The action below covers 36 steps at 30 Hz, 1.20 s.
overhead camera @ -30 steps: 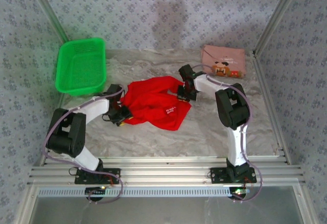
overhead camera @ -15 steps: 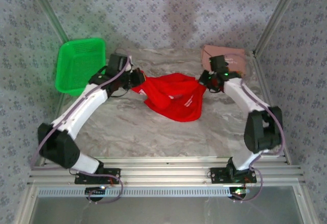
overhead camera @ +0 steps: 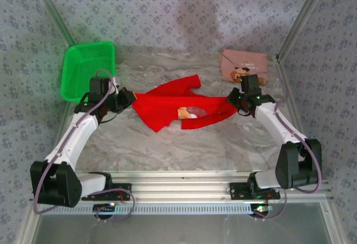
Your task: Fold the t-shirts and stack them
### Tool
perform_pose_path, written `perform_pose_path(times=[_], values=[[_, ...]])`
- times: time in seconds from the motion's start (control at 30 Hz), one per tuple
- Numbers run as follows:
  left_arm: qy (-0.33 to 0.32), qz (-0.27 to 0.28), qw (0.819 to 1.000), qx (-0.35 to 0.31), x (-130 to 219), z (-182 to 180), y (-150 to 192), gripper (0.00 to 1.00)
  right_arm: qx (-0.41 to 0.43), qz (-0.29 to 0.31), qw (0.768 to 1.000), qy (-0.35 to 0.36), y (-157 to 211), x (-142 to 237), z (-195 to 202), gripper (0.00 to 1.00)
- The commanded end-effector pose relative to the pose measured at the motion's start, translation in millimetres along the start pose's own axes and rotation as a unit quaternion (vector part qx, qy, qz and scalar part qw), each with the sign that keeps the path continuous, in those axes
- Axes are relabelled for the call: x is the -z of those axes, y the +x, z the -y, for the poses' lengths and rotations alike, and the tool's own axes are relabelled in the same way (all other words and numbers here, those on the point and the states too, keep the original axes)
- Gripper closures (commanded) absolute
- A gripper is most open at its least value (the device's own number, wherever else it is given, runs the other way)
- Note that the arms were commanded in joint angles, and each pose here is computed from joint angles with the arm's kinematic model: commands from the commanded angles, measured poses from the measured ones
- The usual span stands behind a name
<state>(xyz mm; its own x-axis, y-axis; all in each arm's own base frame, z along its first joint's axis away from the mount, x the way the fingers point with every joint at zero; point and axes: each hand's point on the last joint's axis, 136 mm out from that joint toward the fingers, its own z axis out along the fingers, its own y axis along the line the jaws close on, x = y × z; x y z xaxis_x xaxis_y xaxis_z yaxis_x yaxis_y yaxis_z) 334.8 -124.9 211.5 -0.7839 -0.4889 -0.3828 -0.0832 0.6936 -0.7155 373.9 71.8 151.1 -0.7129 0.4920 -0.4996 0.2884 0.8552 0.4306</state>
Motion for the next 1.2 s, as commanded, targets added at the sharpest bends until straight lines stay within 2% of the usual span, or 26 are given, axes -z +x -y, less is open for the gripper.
perform_pose_path(times=[0.0, 0.2, 0.33, 0.43, 0.6, 0.73, 0.87, 1.03, 1.1, 1.17], values=[[0.050, 0.058, 0.995, -0.061, 55, 49, -13, 1.00, 0.001, 0.017, 1.000, -0.015, -8, 20, -7, 1.00], [0.027, 0.051, 0.996, -0.062, 86, 40, 11, 1.00, 0.020, -0.027, 0.999, -0.037, 26, 33, -16, 1.00], [0.028, 0.066, 0.995, -0.066, 105, 45, 14, 1.00, 0.028, -0.041, 0.998, -0.048, 43, 47, -20, 1.00], [-0.007, 0.063, 0.996, -0.057, 107, 31, 19, 1.00, 0.030, -0.052, 0.997, -0.049, 53, 52, -17, 1.00], [-0.084, 0.007, 0.996, -0.018, 54, -20, 25, 1.00, 0.028, -0.071, 0.997, -0.020, 63, 35, -3, 1.00], [-0.114, -0.016, 0.993, -0.017, 2, -38, 2, 1.00, 0.047, -0.109, 0.993, 0.010, 66, 9, 1, 1.00], [-0.135, -0.042, 0.990, -0.028, -46, -51, -21, 0.99, 0.072, -0.121, 0.990, 0.031, 55, -19, -2, 1.00], [-0.138, -0.054, 0.988, -0.046, -85, -57, -41, 0.86, 0.086, -0.129, 0.987, 0.045, 39, -52, -9, 0.99], [-0.128, -0.047, 0.989, -0.051, -92, -52, -49, 0.73, 0.089, -0.122, 0.988, 0.039, 27, -62, -18, 0.97], [-0.125, -0.035, 0.990, -0.051, -91, -47, -57, 0.69, 0.095, -0.119, 0.988, 0.038, 20, -71, -22, 0.96]])
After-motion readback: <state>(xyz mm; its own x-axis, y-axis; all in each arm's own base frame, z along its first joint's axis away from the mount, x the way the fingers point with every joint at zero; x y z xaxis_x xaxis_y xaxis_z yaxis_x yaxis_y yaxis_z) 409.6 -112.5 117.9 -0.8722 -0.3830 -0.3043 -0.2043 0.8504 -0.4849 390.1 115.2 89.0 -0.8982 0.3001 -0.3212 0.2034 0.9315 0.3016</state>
